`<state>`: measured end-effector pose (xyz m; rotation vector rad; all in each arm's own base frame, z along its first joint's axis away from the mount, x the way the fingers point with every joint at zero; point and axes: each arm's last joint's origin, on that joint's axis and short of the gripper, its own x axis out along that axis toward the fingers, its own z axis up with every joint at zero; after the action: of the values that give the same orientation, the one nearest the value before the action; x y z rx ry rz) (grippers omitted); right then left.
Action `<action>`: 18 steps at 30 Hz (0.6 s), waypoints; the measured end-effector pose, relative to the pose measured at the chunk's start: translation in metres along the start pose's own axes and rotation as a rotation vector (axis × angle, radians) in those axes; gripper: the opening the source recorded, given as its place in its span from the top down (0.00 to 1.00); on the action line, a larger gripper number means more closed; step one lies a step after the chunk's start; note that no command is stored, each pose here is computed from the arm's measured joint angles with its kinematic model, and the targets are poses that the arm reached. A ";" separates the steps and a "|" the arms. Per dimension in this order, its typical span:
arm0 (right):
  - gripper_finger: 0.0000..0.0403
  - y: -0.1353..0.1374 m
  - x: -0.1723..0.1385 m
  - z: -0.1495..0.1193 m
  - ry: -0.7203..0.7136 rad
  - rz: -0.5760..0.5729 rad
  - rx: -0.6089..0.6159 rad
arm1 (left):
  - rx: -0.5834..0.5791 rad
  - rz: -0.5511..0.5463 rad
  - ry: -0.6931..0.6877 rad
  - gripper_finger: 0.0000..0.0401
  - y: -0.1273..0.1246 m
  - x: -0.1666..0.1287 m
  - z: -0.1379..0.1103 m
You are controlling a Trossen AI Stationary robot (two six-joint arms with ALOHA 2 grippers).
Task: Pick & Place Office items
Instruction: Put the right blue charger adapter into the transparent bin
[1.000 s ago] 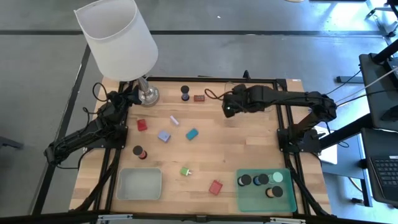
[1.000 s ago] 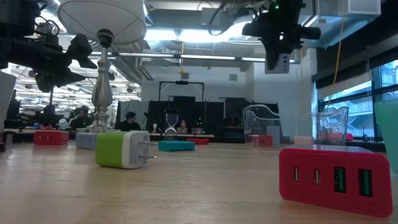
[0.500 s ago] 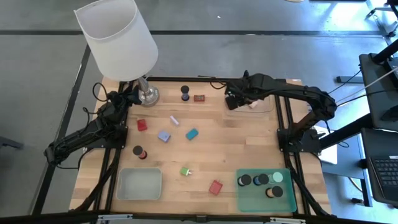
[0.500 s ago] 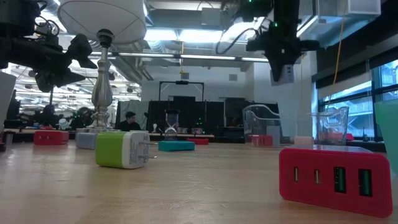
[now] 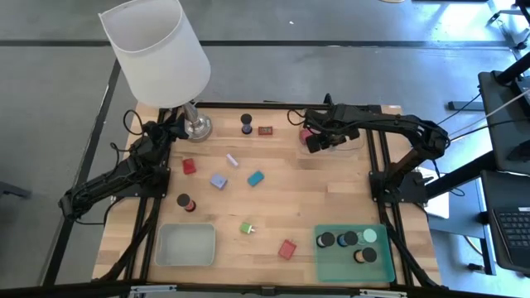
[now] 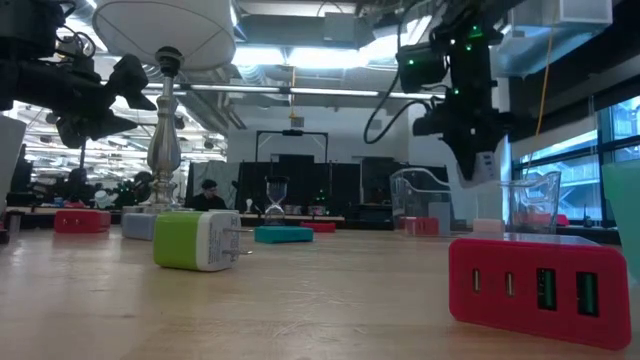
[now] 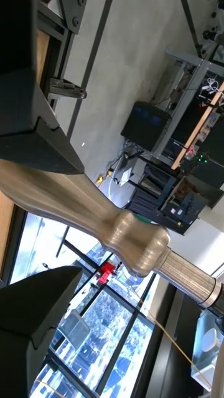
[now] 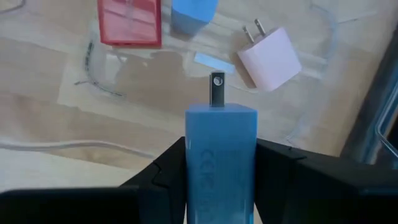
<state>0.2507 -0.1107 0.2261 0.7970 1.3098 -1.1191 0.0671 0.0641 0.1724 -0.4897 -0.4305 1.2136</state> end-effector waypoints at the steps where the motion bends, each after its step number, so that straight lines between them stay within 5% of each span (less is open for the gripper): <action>1: 0.68 -0.001 0.001 0.001 0.002 -0.002 0.000 | 0.000 -0.001 0.000 0.37 0.000 0.000 0.000; 18: 0.68 -0.011 0.007 0.028 -0.070 0.062 -0.018 | 0.000 0.000 0.000 0.37 0.000 0.000 0.000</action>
<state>0.2483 -0.1413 0.2243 0.7739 1.2270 -1.0753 0.0671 0.0641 0.1723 -0.4897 -0.4301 1.2135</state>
